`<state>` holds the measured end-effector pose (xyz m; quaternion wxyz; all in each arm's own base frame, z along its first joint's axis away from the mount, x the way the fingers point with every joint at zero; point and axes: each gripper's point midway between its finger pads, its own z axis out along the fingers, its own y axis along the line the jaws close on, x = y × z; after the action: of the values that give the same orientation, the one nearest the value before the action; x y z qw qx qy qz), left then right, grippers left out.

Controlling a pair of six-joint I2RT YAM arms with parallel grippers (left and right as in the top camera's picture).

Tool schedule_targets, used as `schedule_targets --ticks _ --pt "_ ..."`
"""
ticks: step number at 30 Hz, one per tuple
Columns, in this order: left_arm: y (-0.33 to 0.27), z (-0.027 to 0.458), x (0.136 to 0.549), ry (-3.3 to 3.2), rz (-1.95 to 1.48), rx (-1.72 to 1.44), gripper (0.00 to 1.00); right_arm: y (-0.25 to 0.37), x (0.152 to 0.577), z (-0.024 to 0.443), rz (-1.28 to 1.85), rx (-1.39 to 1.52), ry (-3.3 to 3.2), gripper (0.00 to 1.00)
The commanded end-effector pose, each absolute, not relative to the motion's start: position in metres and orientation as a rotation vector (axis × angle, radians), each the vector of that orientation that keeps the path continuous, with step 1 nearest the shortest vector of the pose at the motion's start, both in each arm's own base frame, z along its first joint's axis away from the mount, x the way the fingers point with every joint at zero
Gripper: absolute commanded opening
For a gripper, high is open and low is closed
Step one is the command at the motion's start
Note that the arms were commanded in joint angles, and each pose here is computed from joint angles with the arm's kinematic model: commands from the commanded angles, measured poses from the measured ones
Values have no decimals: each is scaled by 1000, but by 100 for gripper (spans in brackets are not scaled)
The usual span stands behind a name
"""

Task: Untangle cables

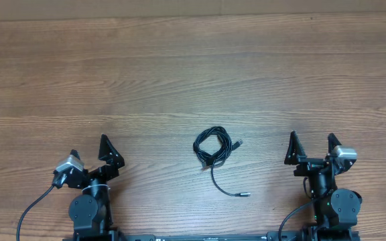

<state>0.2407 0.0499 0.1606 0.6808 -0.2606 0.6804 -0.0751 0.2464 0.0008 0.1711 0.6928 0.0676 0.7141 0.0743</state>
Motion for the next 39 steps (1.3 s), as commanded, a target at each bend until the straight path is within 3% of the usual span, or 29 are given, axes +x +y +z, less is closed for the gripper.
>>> schedule_targets --ticks 1,30,39 --pt "53 160 240 1529 -133 -578 100 -1 247 168 157 158 1597 100" --pt "49 159 241 1539 -154 -561 100 -1 247 168 157 158 1597 100" --pt "19 155 246 1602 -296 -436 99 -1 247 168 157 158 1597 100"
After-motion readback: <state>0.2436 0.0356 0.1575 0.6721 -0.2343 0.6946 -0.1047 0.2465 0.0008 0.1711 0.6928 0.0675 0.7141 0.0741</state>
